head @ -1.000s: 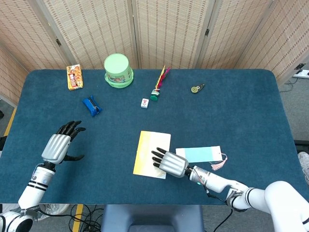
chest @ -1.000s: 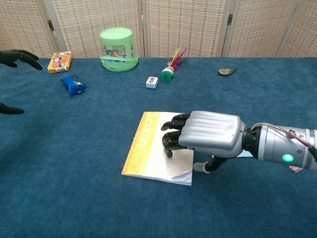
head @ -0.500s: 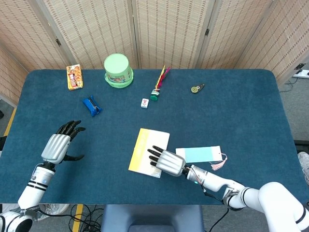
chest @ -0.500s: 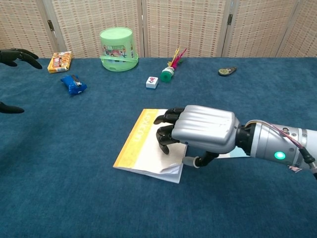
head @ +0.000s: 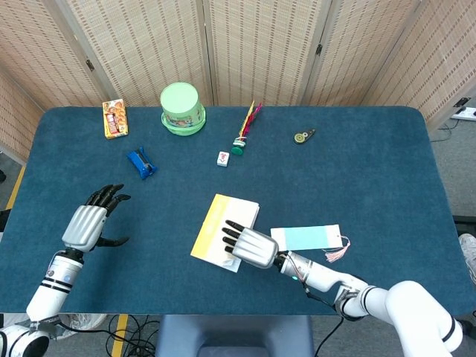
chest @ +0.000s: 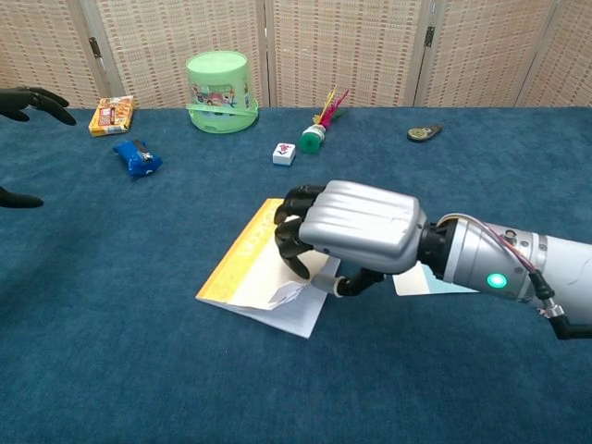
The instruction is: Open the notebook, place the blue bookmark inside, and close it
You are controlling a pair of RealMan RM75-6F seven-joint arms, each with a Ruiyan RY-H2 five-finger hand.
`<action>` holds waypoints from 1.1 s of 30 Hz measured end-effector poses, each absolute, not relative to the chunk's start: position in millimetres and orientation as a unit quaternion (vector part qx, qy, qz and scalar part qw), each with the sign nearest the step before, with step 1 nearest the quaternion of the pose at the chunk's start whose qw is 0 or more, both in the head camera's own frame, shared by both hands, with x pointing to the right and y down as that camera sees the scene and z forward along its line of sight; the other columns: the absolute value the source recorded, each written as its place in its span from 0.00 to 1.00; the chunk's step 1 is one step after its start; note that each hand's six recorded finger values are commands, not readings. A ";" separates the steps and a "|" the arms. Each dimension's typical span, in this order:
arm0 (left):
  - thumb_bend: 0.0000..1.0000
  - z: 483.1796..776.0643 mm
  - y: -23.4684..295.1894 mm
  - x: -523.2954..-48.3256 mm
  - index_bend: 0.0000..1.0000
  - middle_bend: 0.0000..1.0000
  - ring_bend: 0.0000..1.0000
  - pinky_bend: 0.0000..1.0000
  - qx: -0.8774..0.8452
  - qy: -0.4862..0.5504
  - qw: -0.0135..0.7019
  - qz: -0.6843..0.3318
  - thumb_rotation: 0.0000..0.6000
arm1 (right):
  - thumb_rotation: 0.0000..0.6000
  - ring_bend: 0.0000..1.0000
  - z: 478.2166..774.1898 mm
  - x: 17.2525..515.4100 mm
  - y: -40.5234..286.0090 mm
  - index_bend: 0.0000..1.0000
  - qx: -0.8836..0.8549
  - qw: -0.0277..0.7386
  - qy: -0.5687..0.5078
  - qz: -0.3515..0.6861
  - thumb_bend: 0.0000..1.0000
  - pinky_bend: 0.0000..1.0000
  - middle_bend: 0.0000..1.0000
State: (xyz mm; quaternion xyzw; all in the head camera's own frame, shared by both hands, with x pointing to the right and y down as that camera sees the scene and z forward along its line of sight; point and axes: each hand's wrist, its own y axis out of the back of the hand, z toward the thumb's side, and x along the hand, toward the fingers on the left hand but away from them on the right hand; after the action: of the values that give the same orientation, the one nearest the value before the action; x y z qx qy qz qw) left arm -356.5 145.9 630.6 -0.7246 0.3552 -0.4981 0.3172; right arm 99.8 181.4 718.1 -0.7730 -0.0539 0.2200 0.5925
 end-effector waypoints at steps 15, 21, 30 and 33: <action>0.13 627.0 142.6 -362.1 0.22 0.09 0.06 0.15 -0.721 0.366 0.317 -0.496 1.00 | 1.00 0.35 710.8 108.2 177.4 0.78 -0.775 0.590 -0.078 0.212 0.46 0.23 0.53; 0.13 625.5 141.8 -361.4 0.22 0.09 0.06 0.15 -0.721 0.366 0.320 -0.493 1.00 | 1.00 0.38 705.2 123.6 178.8 0.83 -0.773 0.588 -0.080 0.223 0.46 0.23 0.56; 0.13 622.2 140.3 -358.9 0.22 0.09 0.06 0.15 -0.722 0.369 0.324 -0.488 1.00 | 1.00 0.41 686.8 159.5 179.4 0.86 -0.759 0.598 -0.083 0.245 0.47 0.24 0.58; 0.13 622.3 140.5 -358.3 0.22 0.09 0.06 0.15 -0.722 0.370 0.323 -0.487 1.00 | 1.00 0.42 677.8 170.8 180.4 0.87 -0.752 0.604 -0.080 0.250 0.48 0.24 0.59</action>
State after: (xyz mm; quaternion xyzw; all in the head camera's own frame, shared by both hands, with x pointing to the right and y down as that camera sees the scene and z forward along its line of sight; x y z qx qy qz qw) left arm -358.3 140.5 622.3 -0.7224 0.3698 -0.4868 0.3232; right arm 170.8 180.4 677.8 -0.7521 -0.0803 0.2502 0.6045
